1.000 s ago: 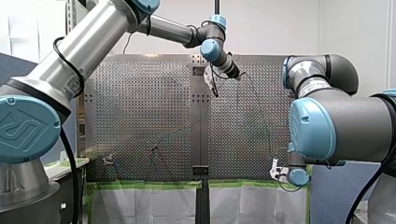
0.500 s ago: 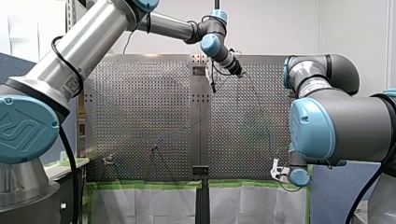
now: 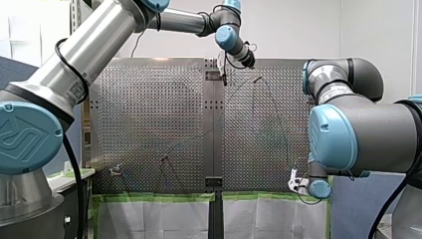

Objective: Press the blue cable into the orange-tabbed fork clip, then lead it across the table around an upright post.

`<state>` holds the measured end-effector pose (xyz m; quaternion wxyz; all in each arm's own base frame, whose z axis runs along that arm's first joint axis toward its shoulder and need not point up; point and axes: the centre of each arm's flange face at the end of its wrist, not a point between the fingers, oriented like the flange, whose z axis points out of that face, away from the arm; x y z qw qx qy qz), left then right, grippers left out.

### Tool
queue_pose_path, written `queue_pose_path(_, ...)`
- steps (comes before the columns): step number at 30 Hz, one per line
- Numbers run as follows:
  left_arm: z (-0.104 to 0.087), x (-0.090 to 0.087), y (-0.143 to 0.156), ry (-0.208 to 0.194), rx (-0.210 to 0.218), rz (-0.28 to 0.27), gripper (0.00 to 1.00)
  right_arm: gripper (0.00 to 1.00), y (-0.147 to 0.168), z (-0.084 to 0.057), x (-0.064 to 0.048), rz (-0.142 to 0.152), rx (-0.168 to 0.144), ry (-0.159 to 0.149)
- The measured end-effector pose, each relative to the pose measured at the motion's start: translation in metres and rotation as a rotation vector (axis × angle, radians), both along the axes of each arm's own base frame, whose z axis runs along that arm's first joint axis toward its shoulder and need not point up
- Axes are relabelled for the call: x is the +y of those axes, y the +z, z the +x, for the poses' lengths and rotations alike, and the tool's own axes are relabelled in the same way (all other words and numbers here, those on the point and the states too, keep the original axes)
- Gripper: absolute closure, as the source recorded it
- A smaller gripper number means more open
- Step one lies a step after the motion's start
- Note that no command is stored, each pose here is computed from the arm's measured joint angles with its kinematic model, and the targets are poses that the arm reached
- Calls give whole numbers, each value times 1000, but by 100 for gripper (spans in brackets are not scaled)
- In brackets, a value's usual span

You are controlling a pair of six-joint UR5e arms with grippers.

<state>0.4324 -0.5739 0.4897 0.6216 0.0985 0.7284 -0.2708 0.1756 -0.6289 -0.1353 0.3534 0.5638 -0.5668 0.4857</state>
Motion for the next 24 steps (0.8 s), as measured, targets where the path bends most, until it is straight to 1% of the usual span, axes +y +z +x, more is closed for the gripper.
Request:
queue_pose_path(4, 1, 2, -1, 17, -17, 34, 0, 100, 0, 0, 0, 0, -1, 1)
queue_pose_path(7, 3, 4, -10, 20, -17, 70, 0, 100, 0, 0, 0, 0, -1, 2)
queue_pose_path(12, 2, 5, -30, 16, -12, 138, 0, 100, 0, 0, 0, 0, -1, 2)
queue_pose_path(16, 2, 7, -38, 11, -23, 189, 0, 100, 0, 0, 0, 1, -1, 2)
queue_pose_path(19, 2, 7, -39, 9, -32, 208, 0, 100, 0, 0, 0, 1, -1, 2)
queue_pose_path(24, 2, 7, -39, 9, -36, 219, 0, 100, 0, 0, 0, 1, -1, 3)
